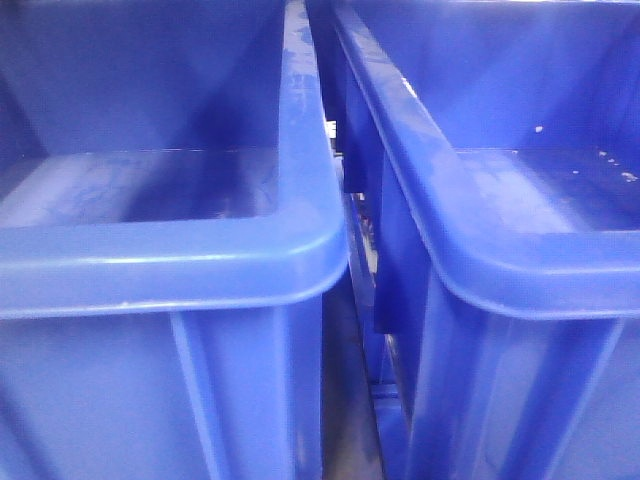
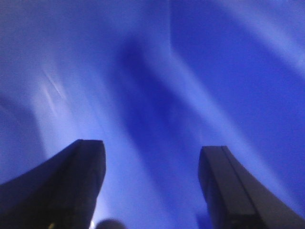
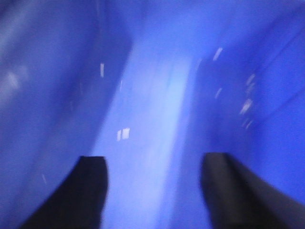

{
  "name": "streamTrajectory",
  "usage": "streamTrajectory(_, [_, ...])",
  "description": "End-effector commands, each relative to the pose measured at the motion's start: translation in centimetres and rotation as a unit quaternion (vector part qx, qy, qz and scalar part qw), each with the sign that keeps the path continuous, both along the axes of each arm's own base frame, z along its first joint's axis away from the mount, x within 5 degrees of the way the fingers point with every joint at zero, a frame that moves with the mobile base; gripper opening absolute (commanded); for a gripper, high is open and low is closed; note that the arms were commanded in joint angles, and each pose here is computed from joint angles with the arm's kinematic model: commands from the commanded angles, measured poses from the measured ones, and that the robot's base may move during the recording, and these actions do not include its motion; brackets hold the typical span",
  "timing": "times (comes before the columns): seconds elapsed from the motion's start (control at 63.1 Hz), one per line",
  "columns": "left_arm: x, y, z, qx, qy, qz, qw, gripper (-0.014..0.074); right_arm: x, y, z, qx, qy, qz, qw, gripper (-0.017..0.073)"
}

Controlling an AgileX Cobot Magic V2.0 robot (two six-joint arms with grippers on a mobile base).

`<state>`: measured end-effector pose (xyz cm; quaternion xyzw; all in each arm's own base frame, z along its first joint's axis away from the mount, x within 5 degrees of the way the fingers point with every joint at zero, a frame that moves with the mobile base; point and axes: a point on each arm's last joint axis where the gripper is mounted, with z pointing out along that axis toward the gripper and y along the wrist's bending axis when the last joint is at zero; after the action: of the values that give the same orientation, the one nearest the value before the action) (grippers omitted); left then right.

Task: Sort and place red and blue blocks on shelf
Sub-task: 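Open both grippers to release the cubes into the bins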

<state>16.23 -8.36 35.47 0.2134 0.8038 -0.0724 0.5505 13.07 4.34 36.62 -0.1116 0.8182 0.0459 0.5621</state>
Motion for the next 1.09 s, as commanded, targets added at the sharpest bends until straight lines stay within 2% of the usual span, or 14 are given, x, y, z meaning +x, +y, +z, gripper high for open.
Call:
streamTrajectory(0.0, [-1.5, 0.7, 3.1, -0.036, -0.082, -0.012, 0.996, 0.0435, -2.0, -1.1, 2.9, 0.017, -0.090, 0.004, 0.996, 0.0414])
streamTrajectory(0.158, [-4.4, 2.6, 5.0, -0.061, -0.139, -0.010, 0.988, 0.0320, -5.7, -3.2, 4.4, 0.046, -0.160, 0.000, 0.986, 0.0331])
streamTrajectory(0.317, [-7.2, 4.7, 5.9, -0.067, -0.169, 0.005, 0.983, 0.0235, -9.3, -5.1, 4.8, 0.073, -0.209, -0.009, 0.975, 0.0223])
streamTrajectory(0.444, [-8.8, 5.9, 5.7, -0.069, -0.170, 0.019, 0.983, 0.0200, -11.2, -6.4, 4.3, 0.080, -0.210, -0.027, 0.974, 0.0131])
streamTrajectory(0.539, [-9.8, 6.6, 5.5, -0.073, -0.176, 0.024, 0.981, 0.0155, -12.0, -7.3, 3.6, 0.076, -0.186, -0.049, 0.978, 0.0048])
streamTrajectory(0.618, [-10.4, 7.1, 4.8, -0.069, -0.176, 0.027, 0.982, 0.0080, -12.5, -7.8, 2.9, 0.073, -0.165, -0.065, 0.981, 0.0053])
streamTrajectory(0.871, [-12.1, 8.6, 2.6, -0.051, -0.170, 0.050, 0.983, 0.0084, -14.5, -9.4, 1.8, 0.072, -0.154, -0.096, 0.981, 0.0053])
streamTrajectory(1.077, [-12.7, 9.0, 2.6, -0.057, -0.176, 0.052, 0.981, 0.0084, -14.6, -9.7, 1.1, 0.065, -0.118, -0.114, 0.984, 0.0053])
